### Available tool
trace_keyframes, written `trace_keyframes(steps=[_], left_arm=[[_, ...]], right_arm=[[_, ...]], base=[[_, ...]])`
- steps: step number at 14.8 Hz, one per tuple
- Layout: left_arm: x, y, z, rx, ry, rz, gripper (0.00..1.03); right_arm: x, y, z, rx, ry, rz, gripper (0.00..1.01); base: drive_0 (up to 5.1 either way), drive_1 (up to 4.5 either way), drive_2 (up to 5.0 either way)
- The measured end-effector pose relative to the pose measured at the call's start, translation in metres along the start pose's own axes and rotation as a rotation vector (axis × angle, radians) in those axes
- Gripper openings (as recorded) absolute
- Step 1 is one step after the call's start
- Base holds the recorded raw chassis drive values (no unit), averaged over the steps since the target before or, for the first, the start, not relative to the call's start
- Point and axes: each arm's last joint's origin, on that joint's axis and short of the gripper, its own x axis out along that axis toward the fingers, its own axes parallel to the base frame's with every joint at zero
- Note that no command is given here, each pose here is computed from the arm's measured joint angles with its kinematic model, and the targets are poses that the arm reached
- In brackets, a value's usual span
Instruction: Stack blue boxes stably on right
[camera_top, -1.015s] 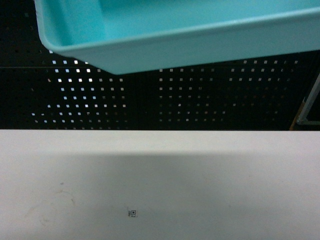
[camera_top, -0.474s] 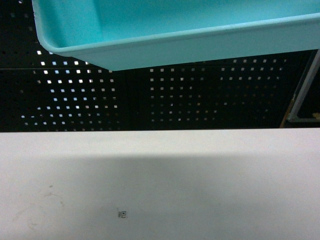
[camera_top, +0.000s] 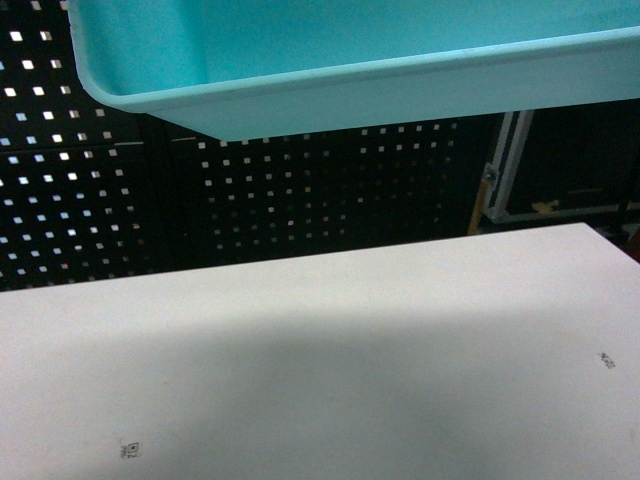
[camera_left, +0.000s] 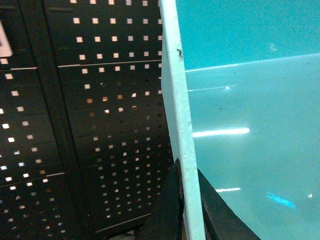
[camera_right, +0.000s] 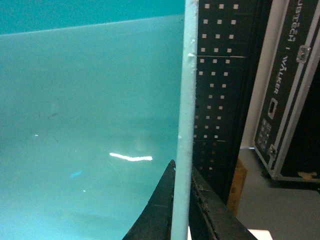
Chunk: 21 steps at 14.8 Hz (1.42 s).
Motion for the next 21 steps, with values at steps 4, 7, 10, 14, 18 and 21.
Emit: trace_keyframes(steps=[4, 7, 10, 14, 18, 21], left_arm=[[0.0000, 0.0000, 0.0000, 0.001, 0.000, 0.000, 0.02], [0.0000, 0.0000, 0.0000, 0.001, 0.000, 0.000, 0.02], [0.0000, 0.0000, 0.0000, 0.001, 0.000, 0.000, 0.02], [0.0000, 0.0000, 0.0000, 0.001, 0.000, 0.000, 0.02], [0.0000, 0.0000, -0.0001, 0.001, 0.001, 0.000, 0.02], [0.0000, 0.0000, 0.0000, 0.001, 0.000, 0.000, 0.02]], right_arm=[[0.0000, 0.0000, 0.0000, 0.000, 0.000, 0.000, 0.07], [0.0000, 0.0000, 0.0000, 0.000, 0.000, 0.000, 0.07], [0.0000, 0.0000, 0.0001, 0.000, -0.001, 0.000, 0.07], [0.0000, 0.0000, 0.0001, 0.000, -0.001, 0.000, 0.07], [0.0000, 0.0000, -0.0001, 0.001, 0.001, 0.000, 0.07], [0.0000, 0.0000, 0.0000, 0.000, 0.000, 0.000, 0.07]], base=[[-1.4, -1.38, -1.4], [-1.4, -1.44, -1.4], [-1.5, -1.55, -1.5], [-1.6, -1.58, -1.6], [-1.5, -1.53, -1.5], [-1.5, -1.55, -1.5]])
